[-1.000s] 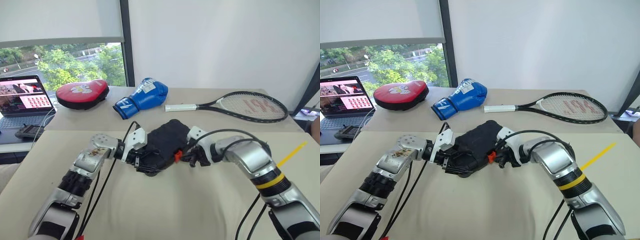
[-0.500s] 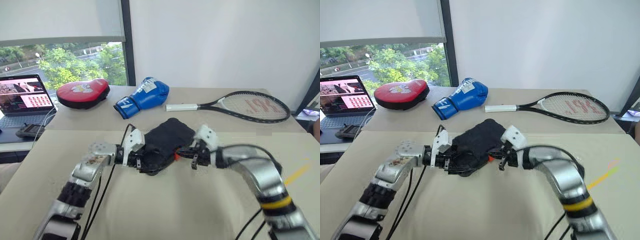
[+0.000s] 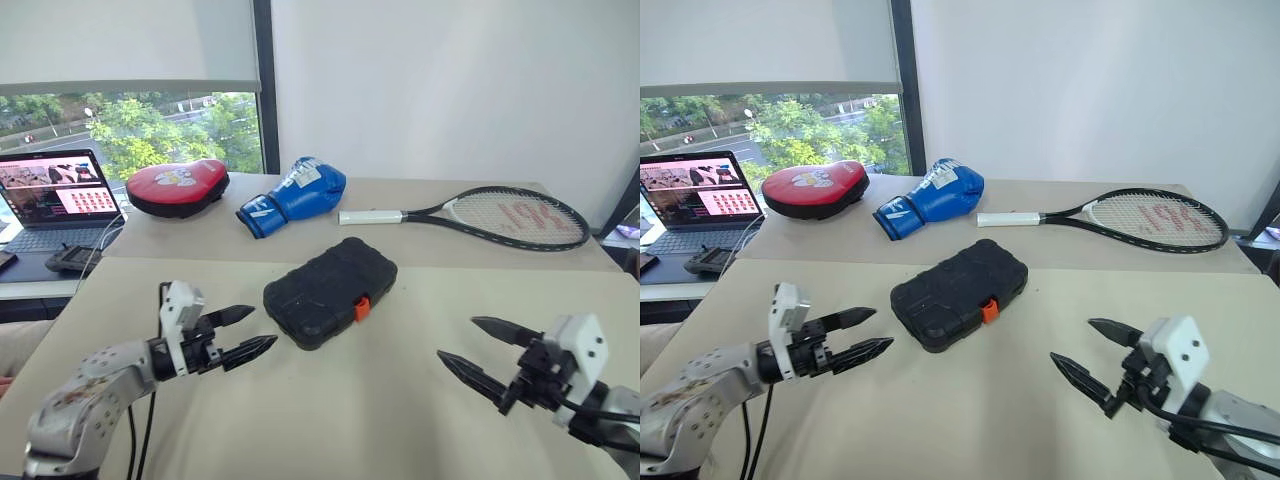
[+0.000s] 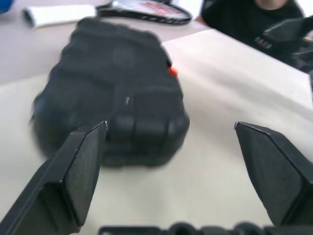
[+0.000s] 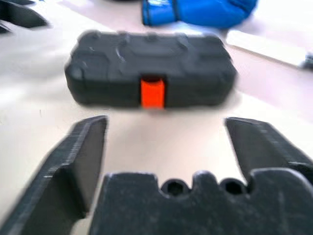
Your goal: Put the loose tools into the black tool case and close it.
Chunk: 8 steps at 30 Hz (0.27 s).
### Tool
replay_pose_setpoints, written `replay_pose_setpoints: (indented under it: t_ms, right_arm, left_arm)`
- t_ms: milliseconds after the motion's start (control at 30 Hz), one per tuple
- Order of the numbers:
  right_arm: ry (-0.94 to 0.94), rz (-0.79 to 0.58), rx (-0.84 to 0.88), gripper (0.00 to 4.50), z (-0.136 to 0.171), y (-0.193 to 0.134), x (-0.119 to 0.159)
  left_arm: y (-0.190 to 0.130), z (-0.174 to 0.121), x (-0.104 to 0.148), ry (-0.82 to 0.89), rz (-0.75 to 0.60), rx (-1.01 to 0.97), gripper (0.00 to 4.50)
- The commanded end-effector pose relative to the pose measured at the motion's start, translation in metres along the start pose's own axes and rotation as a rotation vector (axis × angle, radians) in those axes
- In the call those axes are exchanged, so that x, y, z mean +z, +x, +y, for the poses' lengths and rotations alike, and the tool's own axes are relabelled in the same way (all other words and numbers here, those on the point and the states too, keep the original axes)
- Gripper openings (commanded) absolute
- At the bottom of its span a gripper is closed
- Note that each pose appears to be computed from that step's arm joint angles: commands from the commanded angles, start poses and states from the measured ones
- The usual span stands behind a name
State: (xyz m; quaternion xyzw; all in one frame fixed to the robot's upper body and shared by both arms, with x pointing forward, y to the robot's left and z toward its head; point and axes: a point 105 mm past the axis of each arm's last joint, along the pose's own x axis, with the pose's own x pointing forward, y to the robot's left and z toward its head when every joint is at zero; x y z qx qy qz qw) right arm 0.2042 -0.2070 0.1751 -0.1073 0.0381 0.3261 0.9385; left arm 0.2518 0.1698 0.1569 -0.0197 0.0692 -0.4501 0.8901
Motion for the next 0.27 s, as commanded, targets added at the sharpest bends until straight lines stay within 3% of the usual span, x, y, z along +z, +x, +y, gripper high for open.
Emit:
replay_pose_setpoints:
  t_ms: [33,267]
  right_arm:
    - [-0.072,0.013,-0.015,4.45,0.004,-0.023,0.011]
    - [-0.092,0.072,-0.031,4.45,0.003,-0.035,0.006]
  left_arm:
    - [-0.021,-0.01,-0.002,0.017,0.03,0.017,4.5]
    - [-0.037,-0.004,-0.018,0.029,0.099,0.038,4.5]
